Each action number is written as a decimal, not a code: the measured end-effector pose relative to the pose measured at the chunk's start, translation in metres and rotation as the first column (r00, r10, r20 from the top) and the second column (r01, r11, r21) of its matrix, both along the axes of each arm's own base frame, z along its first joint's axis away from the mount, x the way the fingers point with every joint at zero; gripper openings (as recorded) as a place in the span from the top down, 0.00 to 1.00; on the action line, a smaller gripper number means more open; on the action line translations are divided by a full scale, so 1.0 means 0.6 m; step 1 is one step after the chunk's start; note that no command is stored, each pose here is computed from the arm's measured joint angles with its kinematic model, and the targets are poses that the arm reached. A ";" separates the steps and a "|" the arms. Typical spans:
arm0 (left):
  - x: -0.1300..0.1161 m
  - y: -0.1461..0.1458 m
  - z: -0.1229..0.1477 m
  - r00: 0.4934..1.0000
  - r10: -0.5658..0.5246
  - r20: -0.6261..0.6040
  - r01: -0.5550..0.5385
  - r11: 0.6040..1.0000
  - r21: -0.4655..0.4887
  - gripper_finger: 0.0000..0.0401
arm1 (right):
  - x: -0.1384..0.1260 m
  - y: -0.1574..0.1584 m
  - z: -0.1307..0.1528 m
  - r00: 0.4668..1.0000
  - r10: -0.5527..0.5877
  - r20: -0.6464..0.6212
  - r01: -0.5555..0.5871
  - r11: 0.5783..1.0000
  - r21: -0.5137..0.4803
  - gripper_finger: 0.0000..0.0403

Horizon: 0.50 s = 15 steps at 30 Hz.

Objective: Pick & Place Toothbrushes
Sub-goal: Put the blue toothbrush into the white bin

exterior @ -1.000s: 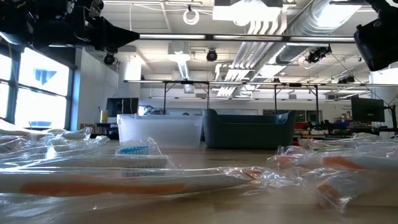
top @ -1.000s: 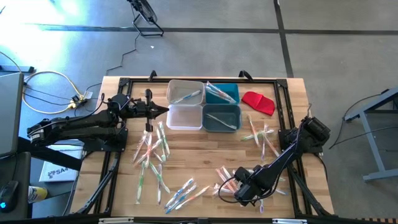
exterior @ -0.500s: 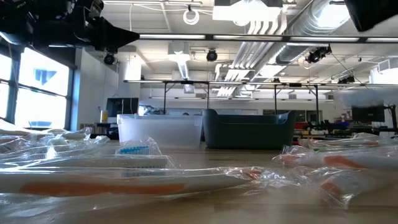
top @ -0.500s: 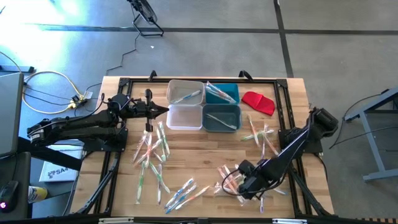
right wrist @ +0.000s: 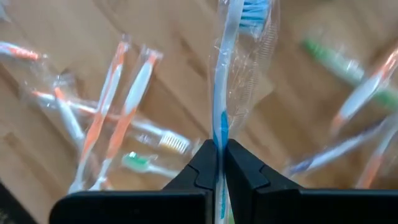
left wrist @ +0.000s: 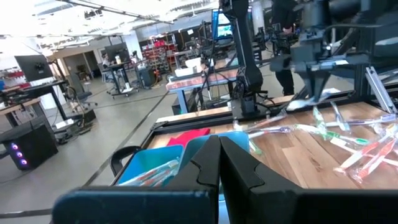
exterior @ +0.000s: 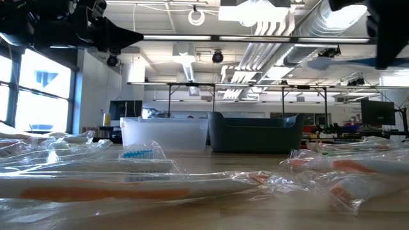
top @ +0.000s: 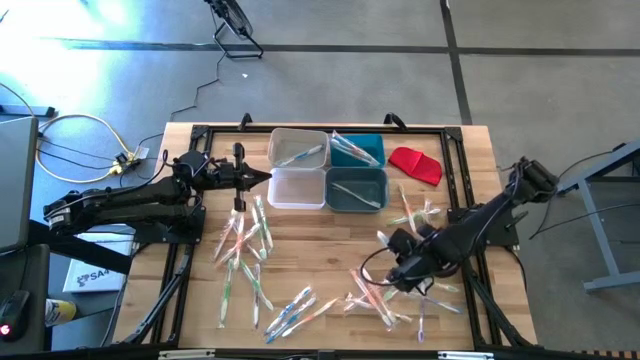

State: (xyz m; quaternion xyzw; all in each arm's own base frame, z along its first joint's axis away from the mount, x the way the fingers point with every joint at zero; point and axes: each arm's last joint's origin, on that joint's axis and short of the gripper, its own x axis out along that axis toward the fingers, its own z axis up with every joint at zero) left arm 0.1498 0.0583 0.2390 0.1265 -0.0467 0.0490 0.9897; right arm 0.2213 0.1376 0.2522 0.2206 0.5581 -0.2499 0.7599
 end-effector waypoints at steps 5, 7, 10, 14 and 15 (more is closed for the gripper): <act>0.000 0.000 -0.002 1.000 0.000 -0.009 0.000 1.000 -0.004 1.00 | 0.019 -0.034 0.001 0.995 0.092 -0.024 -0.093 0.995 -0.042 0.98; 0.000 0.000 -0.002 1.000 0.000 -0.009 0.000 1.000 -0.004 1.00 | 0.028 -0.049 0.001 0.991 0.130 -0.034 -0.131 0.990 -0.042 0.98; 0.000 0.000 -0.002 1.000 0.000 -0.009 0.000 1.000 -0.004 1.00 | 0.044 -0.073 0.002 0.984 0.178 -0.028 -0.179 0.984 -0.026 0.98; 0.000 0.000 -0.004 1.000 -0.001 -0.024 0.000 1.000 -0.011 1.00 | 0.064 -0.106 0.004 0.967 0.255 -0.002 -0.254 0.967 -0.026 0.98; 0.001 0.000 -0.005 1.000 -0.001 -0.031 0.000 1.000 -0.014 1.00 | 0.069 -0.114 0.004 0.961 0.276 0.009 -0.276 0.961 -0.026 0.98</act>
